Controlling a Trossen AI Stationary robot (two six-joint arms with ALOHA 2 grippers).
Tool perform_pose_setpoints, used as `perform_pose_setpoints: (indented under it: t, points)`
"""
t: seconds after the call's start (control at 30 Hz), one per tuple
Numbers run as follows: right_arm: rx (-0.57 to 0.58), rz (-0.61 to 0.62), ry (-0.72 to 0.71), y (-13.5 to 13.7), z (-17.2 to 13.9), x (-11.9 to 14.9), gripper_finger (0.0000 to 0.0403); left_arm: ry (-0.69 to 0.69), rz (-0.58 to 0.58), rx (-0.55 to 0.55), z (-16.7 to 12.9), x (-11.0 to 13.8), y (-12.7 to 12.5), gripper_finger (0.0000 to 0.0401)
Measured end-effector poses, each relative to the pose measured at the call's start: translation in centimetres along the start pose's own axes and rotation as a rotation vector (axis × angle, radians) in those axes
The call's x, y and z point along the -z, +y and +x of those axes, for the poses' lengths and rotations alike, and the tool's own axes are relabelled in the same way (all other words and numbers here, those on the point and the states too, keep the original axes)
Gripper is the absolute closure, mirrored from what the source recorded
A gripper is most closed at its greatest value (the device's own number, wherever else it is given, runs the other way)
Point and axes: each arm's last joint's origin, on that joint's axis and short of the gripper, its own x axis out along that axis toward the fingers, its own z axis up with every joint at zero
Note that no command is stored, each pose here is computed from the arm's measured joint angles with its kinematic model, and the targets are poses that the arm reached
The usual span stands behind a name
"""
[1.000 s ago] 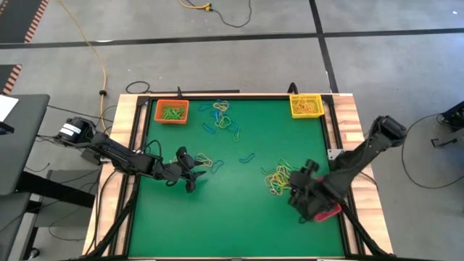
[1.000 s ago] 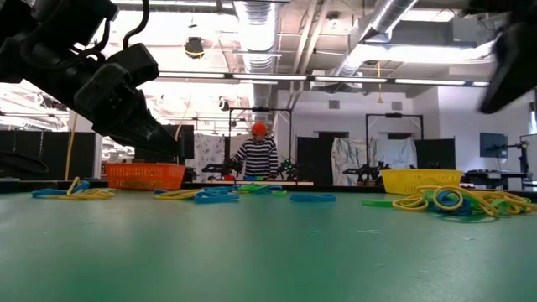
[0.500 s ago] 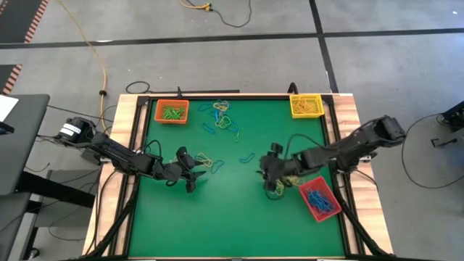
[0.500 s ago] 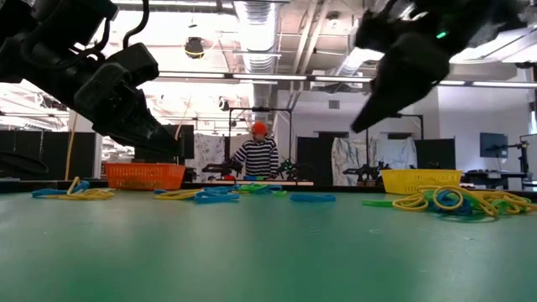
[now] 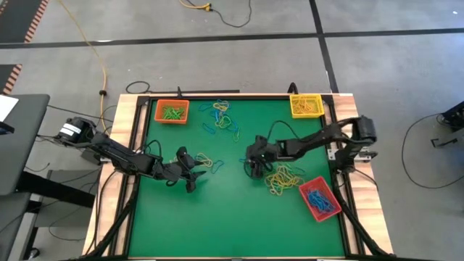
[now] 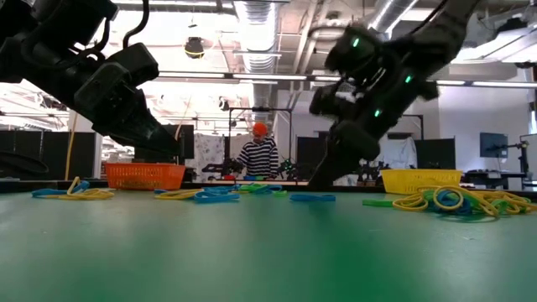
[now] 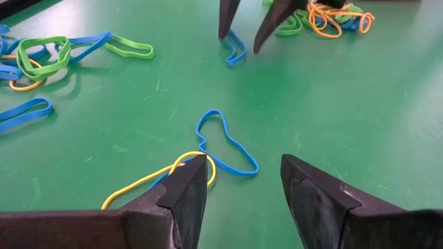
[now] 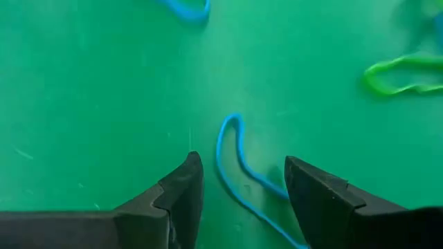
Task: Sort rubber bands into baskets
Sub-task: Put the blue rubber band into the red bin
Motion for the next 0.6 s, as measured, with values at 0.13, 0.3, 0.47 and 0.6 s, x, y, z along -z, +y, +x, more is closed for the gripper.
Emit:
perform_pose_setpoints:
  t: [0.13,0.3,0.47,0.6]
  points:
    - [-0.054,0.019,-0.003,-0.5,1.4,0.5,0.0179,-0.001,0.002,-0.002,0.0,0.0,0.0,0.0227]
    - [-0.058,0.008,-0.005,-0.1,1.9,0.5,0.0229,0.001,0.004,-0.005,0.0,0.0,0.0,0.0227]
    - [-0.062,-0.019,-0.006,0.1,1.5,0.3,0.0357,0.001,0.004,-0.005,0.0,0.0,0.0,0.0227]
    - [-0.078,-0.035,-0.004,0.4,0.9,0.1,0.0385,0.001,0.004,-0.005,0.0,0.0,0.0,0.0227]
